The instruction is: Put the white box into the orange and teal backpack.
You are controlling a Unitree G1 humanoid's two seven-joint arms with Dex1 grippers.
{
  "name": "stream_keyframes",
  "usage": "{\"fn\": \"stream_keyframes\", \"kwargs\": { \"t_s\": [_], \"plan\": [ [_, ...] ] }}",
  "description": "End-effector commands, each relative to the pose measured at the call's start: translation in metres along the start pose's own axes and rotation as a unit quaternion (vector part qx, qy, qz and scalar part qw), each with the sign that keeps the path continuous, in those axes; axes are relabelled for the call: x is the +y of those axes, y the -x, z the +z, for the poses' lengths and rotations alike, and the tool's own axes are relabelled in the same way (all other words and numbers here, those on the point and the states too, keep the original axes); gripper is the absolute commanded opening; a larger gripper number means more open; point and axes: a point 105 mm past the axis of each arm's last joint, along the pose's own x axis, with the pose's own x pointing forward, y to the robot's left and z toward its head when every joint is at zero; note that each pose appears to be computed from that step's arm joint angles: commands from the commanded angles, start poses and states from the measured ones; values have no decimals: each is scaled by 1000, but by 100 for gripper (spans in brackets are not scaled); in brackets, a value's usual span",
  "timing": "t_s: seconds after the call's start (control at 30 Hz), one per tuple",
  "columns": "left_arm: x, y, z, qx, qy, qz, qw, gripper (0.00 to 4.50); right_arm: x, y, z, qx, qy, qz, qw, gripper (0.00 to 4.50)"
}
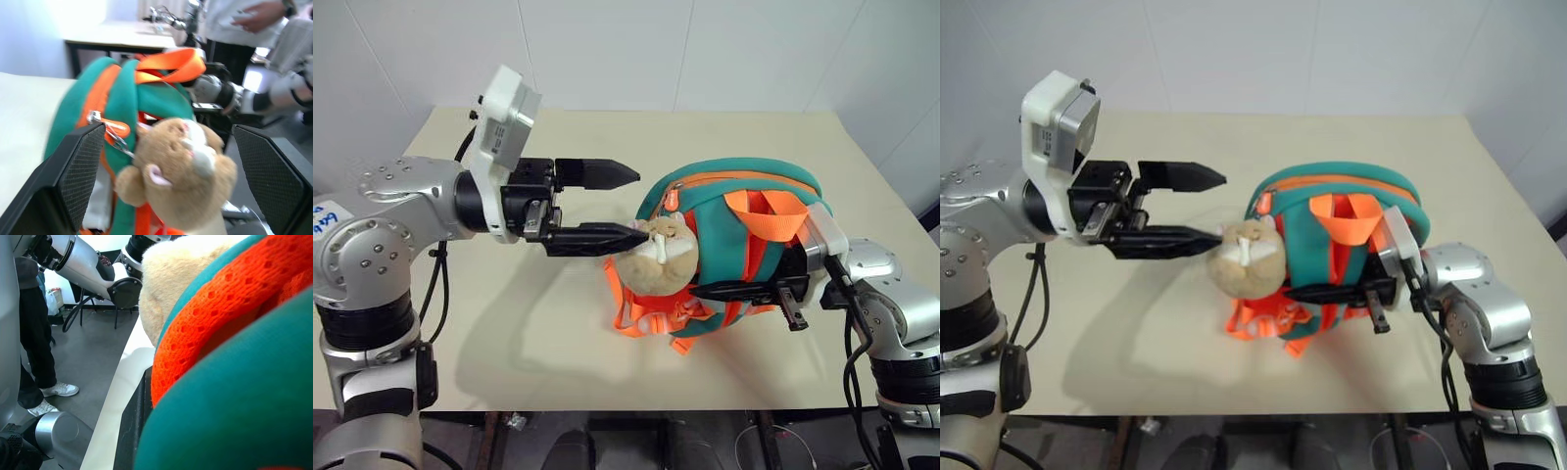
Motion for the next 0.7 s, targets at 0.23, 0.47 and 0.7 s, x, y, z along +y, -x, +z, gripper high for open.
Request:
{"fn": "stream_keyframes", "kwargs": {
  "t_s": [0.23,0.47,0.7],
  "plan": [
    [-9,-8,-3,-7,-8,10,1000,445,-5,-1,10,2,29,8,1000,50],
    [-20,1,-14,44,10,-66,997,445,-8,-5,9,-2,32,13,999,50],
    [-16,-3,-22,66,12,-78,995,445,-6,-5,8,-5,33,10,999,50]
  ]
}}
